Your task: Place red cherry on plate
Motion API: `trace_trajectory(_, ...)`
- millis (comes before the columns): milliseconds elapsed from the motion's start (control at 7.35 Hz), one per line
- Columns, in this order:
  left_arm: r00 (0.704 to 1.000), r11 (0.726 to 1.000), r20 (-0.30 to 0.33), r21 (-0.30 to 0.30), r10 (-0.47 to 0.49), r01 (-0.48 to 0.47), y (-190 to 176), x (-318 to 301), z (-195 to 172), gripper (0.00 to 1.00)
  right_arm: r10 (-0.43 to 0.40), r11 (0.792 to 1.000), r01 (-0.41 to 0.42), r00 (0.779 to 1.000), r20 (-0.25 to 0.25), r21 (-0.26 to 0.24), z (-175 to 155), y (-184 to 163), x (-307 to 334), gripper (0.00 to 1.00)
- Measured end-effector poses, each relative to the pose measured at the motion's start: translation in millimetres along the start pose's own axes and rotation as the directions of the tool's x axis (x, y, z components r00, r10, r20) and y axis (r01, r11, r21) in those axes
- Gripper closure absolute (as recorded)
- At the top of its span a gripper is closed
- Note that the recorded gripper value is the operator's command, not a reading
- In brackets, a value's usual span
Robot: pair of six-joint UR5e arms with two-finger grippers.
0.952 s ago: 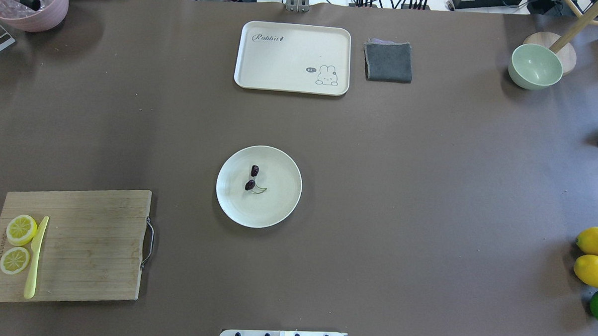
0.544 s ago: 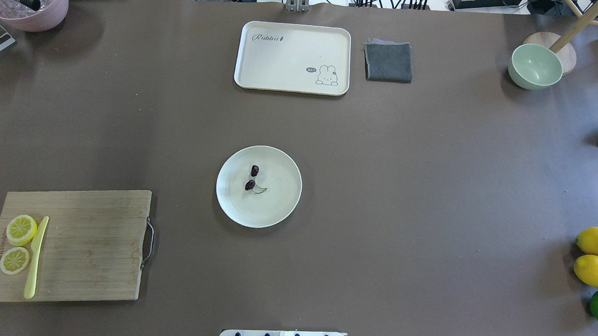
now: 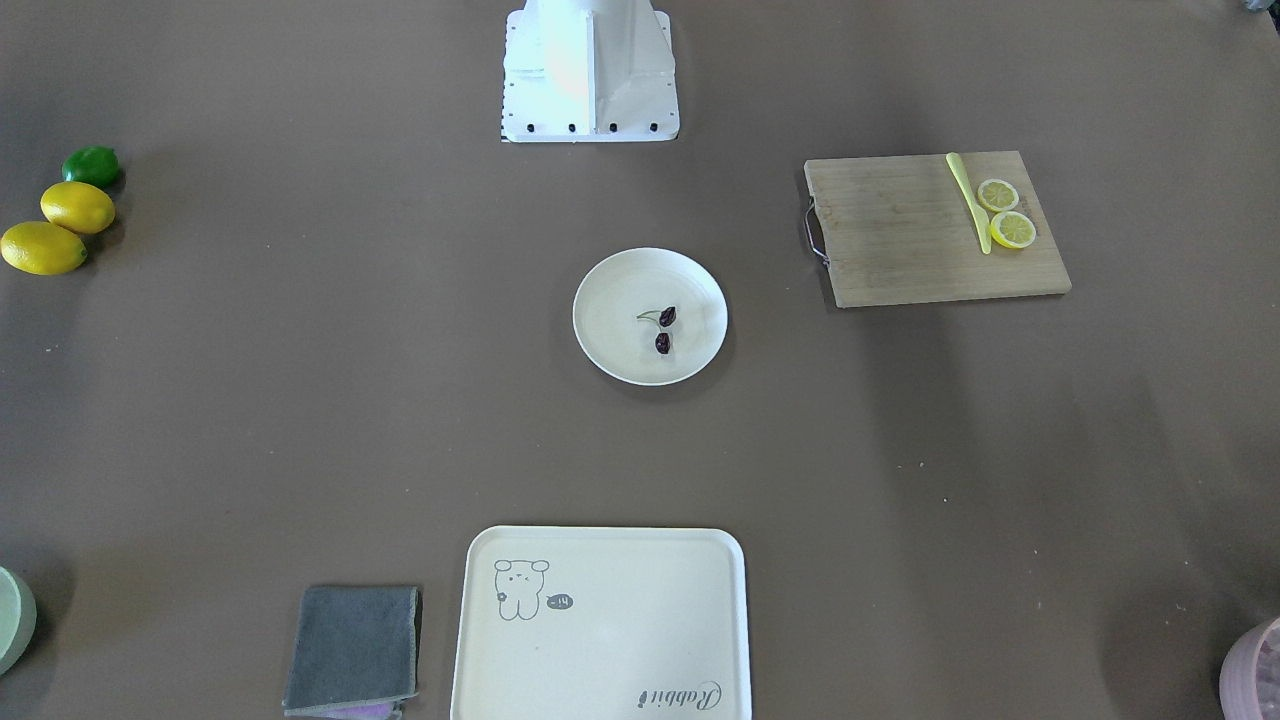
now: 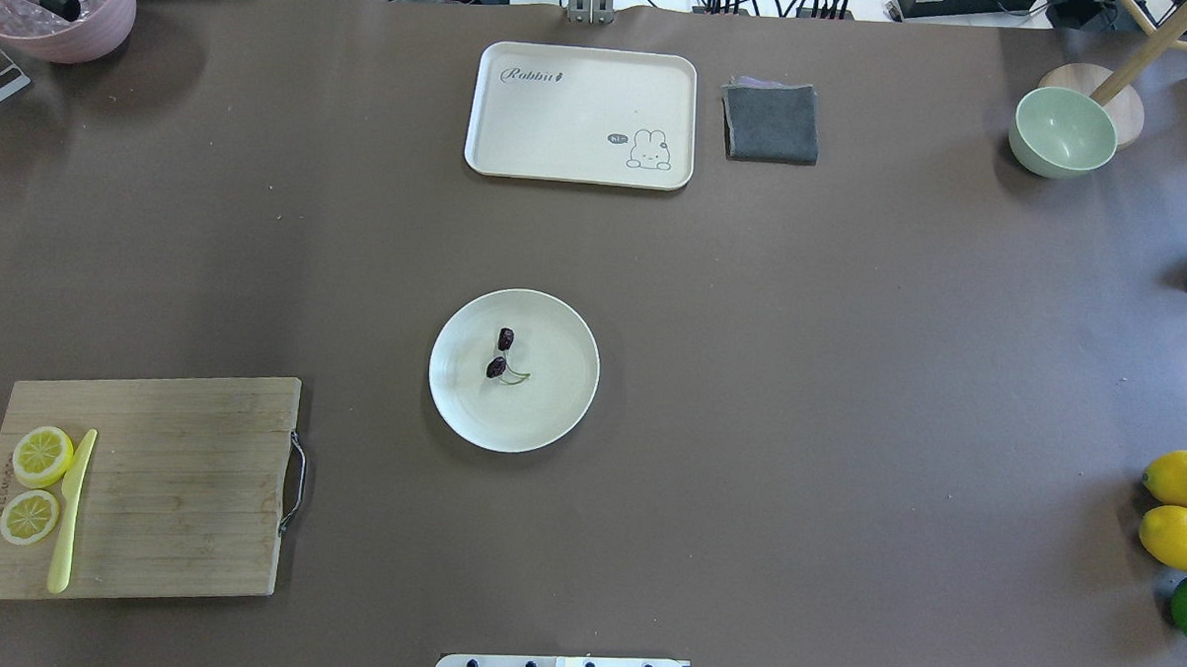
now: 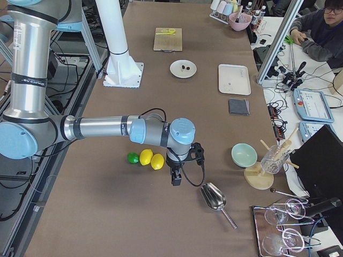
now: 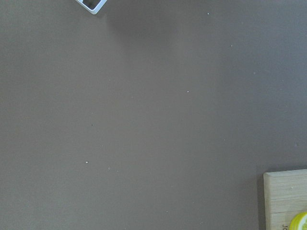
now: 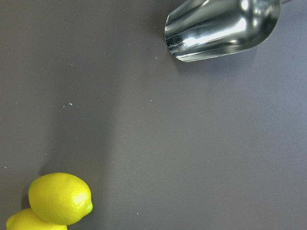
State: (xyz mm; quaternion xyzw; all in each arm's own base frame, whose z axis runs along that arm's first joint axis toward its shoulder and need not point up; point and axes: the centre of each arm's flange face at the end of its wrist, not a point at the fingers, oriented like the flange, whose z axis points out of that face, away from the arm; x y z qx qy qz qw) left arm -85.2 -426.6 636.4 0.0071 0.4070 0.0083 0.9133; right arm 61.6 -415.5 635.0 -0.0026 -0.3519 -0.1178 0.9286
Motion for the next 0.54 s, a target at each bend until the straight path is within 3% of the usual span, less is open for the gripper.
trace_trajectory(544, 1.0, 1.0, 0.001, 0.01, 0.009, -0.009, -0.1, 4.7, -5.0, 0.01, -0.002, 1.0, 0.002, 1.0, -0.001, 0.003, -0.9, -0.7, -0.6, 0.0)
